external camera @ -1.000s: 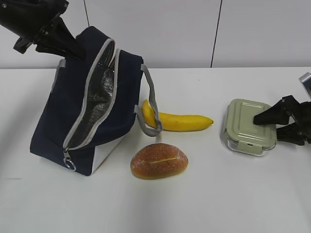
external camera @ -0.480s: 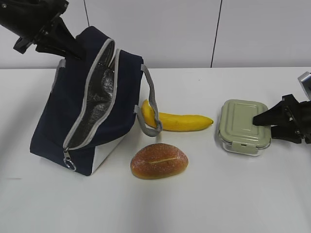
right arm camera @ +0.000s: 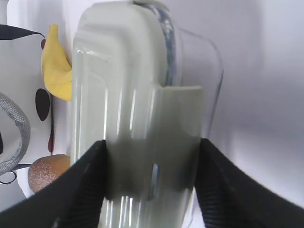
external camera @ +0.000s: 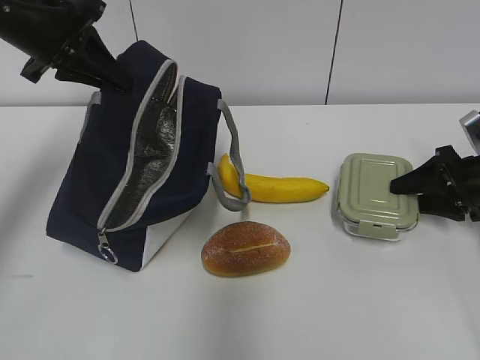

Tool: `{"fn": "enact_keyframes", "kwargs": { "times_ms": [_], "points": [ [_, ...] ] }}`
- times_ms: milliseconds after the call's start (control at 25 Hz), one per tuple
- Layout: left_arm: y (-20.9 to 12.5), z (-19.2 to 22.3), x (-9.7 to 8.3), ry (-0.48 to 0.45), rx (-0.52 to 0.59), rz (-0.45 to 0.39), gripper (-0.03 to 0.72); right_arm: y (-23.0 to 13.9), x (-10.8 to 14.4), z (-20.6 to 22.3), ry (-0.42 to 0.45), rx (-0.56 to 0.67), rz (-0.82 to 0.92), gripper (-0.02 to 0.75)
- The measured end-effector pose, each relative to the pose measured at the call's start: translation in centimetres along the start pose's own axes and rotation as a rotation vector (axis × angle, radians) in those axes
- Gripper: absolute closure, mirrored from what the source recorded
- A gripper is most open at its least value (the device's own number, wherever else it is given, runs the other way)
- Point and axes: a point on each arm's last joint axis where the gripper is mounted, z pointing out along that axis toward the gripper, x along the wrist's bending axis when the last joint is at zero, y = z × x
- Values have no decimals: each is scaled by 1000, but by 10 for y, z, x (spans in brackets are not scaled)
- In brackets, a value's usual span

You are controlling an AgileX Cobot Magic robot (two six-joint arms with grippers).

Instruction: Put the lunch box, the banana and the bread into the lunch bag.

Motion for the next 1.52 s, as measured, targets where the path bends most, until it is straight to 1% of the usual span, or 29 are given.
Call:
{"fn": "enact_keyframes", "kwargs": {
  "times_ms": [200, 360, 560, 760, 920, 1120, 1320, 1520],
  "points": [
    [0, 0, 0, 0, 0, 0, 704, 0, 1, 0, 6, 2, -2, 315],
    [0, 0, 0, 0, 0, 0, 704, 0, 2, 0, 32, 15, -6, 316],
    [0, 0, 0, 0, 0, 0, 704, 11, 8, -3, 53, 9, 5, 316],
    [0, 0, 0, 0, 0, 0, 704, 18, 24, -11, 51, -13, 11, 316],
    [0, 0, 0, 0, 0, 0, 704, 21, 51, -15, 55, -16, -15, 316],
    [0, 0, 0, 0, 0, 0, 704, 27, 96, -9, 77, 10, -53, 316],
    [0, 0, 0, -2, 0, -1, 704, 35, 159, 1, 117, 48, -127, 317],
    [0, 0, 0, -3, -1, -1, 704, 35, 219, 20, 146, 124, -194, 317]
  ]
}}
